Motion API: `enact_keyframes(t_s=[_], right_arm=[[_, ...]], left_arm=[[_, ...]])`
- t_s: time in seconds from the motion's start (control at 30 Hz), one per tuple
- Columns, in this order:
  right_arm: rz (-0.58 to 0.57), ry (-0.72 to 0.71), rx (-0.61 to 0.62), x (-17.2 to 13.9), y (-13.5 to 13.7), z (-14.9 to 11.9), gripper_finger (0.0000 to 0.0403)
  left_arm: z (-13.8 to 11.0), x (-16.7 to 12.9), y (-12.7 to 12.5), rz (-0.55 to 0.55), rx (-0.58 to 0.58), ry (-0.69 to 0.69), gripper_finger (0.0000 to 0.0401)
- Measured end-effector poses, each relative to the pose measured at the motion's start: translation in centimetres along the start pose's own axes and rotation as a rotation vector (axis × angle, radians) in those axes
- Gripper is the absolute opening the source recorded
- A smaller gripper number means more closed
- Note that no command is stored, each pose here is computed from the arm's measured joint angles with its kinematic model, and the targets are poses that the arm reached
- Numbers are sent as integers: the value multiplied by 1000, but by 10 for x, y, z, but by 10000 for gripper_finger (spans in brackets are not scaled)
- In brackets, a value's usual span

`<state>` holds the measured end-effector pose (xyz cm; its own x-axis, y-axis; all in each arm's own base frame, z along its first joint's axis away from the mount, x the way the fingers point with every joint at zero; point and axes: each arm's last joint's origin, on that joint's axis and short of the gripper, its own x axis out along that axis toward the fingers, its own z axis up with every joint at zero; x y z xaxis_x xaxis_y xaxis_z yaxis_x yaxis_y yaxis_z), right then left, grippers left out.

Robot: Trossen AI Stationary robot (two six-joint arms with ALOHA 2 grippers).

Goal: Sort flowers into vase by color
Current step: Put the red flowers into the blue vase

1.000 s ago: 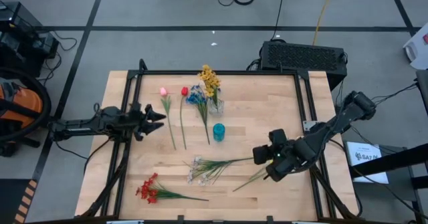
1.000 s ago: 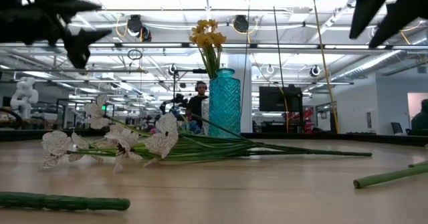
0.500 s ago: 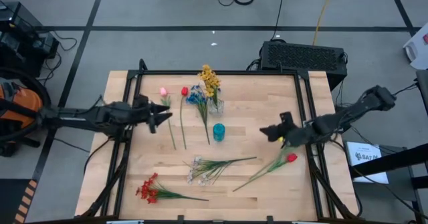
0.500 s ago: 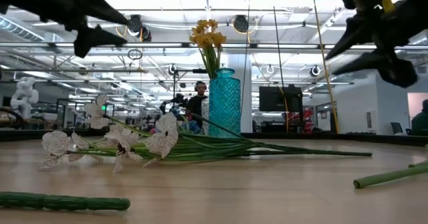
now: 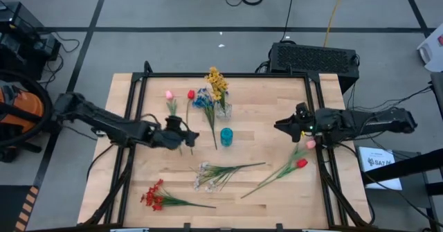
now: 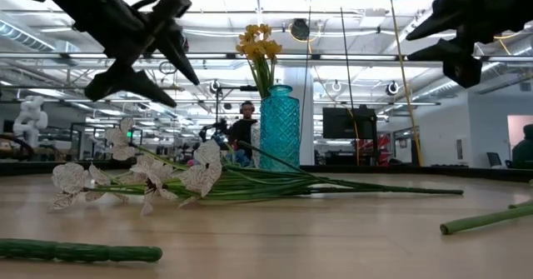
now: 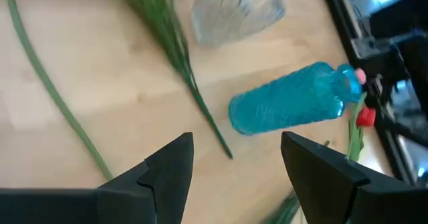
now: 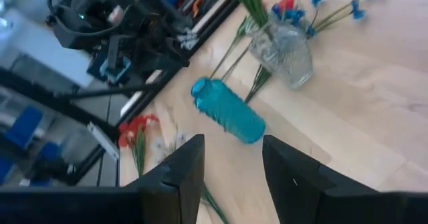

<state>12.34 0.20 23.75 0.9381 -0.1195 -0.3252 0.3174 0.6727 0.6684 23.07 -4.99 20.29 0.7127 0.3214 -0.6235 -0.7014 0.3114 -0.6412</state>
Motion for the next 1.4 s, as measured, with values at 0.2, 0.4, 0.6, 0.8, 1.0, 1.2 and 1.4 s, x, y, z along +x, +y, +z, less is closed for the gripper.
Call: enact_keyframes(t_s=[0.2,0.4,0.6,0.8,1.0,1.2,1.4], right_arm=[[5,66,-47,4,-7,3,143],[-8,120,-74,5,-14,4,143],[-21,113,-87,6,-17,6,143],[-22,118,-89,6,-17,6,143],[-10,131,-111,6,-17,5,143],[-10,131,-111,6,-17,5,143],[-11,131,-92,6,-17,5,143]], left_arm=[[-28,7,-11,35,-119,51,221],[-44,-8,-35,149,-92,59,191],[-57,-27,-63,155,-25,95,164],[-75,-45,-73,138,70,263,151],[-85,-48,-65,159,169,388,150],[-86,-47,-64,141,294,442,150],[-104,-45,-66,26,584,618,150]])
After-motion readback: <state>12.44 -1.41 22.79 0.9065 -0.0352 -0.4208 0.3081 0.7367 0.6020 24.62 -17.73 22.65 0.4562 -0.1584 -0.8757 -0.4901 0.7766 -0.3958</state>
